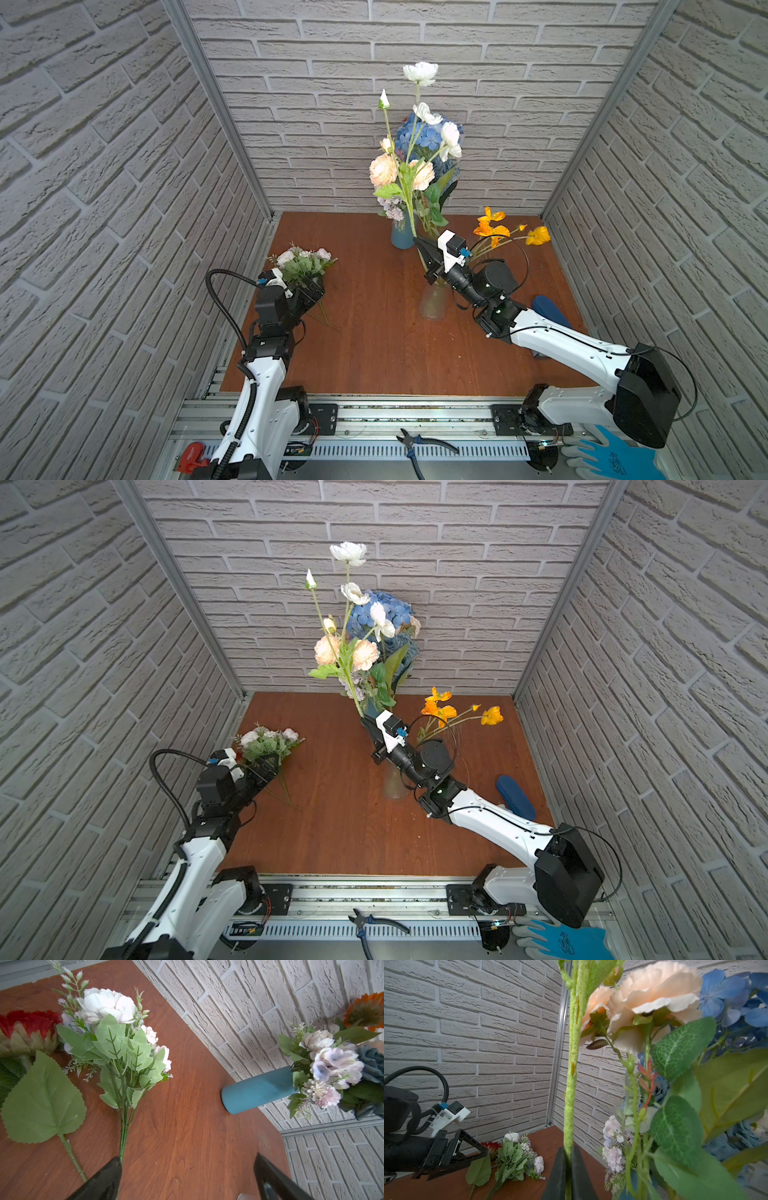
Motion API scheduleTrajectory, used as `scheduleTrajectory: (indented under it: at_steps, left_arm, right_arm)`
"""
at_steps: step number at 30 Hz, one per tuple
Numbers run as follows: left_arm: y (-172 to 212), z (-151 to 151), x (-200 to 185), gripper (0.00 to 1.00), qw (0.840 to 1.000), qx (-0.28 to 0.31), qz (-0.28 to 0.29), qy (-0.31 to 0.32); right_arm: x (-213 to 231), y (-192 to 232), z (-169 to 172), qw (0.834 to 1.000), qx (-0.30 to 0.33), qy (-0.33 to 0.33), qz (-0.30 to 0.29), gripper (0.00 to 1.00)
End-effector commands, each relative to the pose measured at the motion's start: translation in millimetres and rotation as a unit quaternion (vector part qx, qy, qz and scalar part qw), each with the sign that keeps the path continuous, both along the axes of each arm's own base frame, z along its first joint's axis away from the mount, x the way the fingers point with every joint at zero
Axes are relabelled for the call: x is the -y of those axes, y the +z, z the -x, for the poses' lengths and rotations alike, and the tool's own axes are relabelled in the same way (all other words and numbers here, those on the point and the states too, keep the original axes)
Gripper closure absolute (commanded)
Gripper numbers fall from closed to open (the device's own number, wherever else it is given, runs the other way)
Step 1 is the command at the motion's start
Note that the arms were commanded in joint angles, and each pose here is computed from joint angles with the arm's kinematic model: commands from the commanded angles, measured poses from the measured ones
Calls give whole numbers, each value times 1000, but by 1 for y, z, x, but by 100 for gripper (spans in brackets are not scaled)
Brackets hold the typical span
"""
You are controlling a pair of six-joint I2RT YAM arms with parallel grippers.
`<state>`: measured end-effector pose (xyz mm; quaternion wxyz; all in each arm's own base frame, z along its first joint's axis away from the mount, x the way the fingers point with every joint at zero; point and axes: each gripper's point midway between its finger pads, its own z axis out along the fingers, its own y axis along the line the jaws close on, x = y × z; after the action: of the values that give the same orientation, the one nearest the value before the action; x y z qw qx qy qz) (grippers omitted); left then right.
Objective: Arrange the flowers into the vase
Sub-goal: 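Lower the white sprig stem into the glass vase with the right gripper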
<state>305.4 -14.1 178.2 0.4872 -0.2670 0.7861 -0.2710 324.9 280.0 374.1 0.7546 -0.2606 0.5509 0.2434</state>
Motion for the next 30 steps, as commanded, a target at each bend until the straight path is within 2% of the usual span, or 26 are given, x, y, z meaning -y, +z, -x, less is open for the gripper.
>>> scheduleTrajectory:
  at_steps: [1,15,20,25,30]
  left_arm:
    - [12,-2,3,2,999,32,-6,-12]
    - [23,-1,7,2,999,45,-3,-18]
    - [22,0,7,2,999,42,-4,-16]
    - [29,5,4,2,999,48,-11,-7]
    - [37,8,-1,2,998,51,-20,6]
  right_arm:
    - [18,25,9,998,44,-16,-41,94]
    - [34,-27,13,999,-13,-35,-20,94]
    - [38,-63,12,998,-45,-42,-11,86]
    - [45,-80,13,997,-58,-56,-15,83]
    - [44,-88,17,997,-67,-47,-1,73]
